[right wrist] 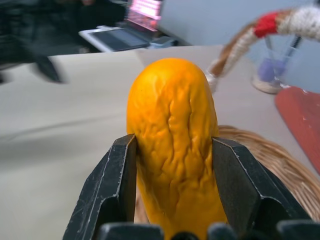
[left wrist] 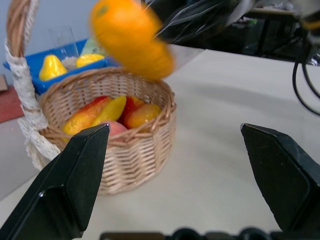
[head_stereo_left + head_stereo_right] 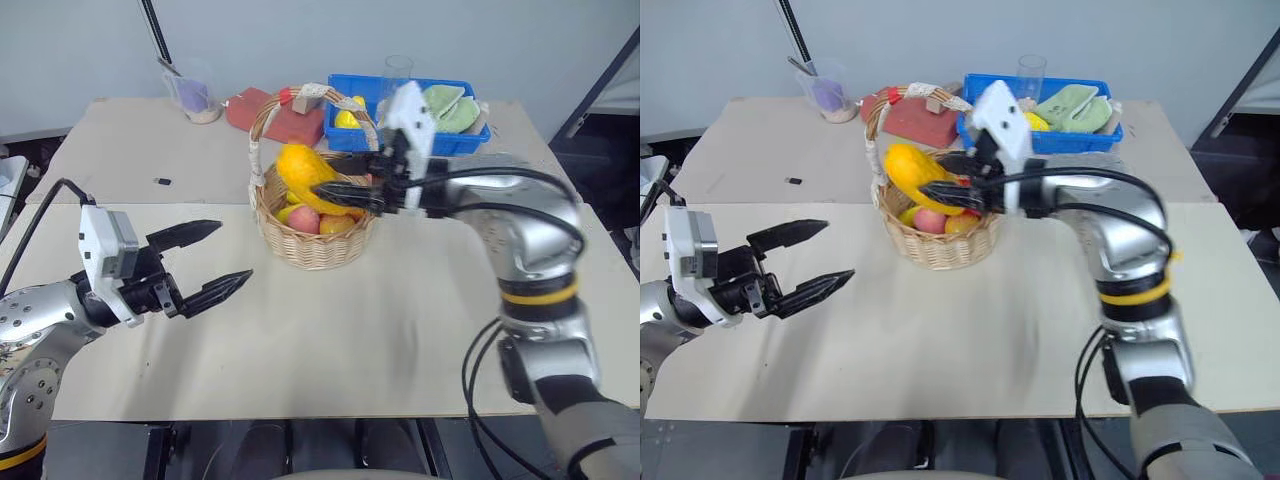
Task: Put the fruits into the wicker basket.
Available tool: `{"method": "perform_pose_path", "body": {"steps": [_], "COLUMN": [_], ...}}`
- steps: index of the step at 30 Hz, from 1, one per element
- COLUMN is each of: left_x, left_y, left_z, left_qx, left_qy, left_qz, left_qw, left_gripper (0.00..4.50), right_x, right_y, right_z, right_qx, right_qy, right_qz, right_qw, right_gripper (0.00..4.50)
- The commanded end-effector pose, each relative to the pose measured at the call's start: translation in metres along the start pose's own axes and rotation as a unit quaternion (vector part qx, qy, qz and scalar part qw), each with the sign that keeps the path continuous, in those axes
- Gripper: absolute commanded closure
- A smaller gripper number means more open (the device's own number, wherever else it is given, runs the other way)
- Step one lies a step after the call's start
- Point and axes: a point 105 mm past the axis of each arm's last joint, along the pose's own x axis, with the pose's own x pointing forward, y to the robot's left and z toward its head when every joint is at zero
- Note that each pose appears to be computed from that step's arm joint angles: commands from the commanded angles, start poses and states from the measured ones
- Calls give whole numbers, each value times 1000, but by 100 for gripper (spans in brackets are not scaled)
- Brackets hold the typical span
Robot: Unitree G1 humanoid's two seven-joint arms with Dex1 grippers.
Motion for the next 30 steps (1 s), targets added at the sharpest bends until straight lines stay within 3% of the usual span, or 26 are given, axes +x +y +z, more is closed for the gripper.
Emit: {"method": "perform_pose_path", "body": {"steps": [1, 5, 6, 13, 17, 23, 30], "left_x": [1, 2, 2, 7, 12, 18, 24], "left_y": [-1, -2, -3, -5, -6, -6, -4], "left_z": [10, 10, 10, 7, 7, 8, 11], "left_qx": [14, 13, 10, 2, 4, 8, 10], "left_qy": [-14, -15, -14, -3, 4, 10, 4], "left_qz": [1, 2, 0, -15, -30, -49, -57], "left_qw": [1000, 1000, 1000, 1000, 1000, 999, 998], "left_gripper": [0, 0, 0, 0, 0, 0, 0], "right_x": [7, 9, 8, -33, -63, -88, -63], "right_y": [-16, -17, -16, 12, 14, -26, -57], "right_z": [14, 15, 15, 4, -8, -30, -34], "right_qx": [-35, -45, -50, -53, -51, -44, 2], "right_qy": [-29, -36, -36, -10, 14, 28, -22], "right_qz": [-47, -54, -53, 10, -9, -169, -242], "right_qw": [998, 997, 997, 998, 999, 984, 970], "right_gripper": [157, 20, 2, 2, 2, 2, 2]}}
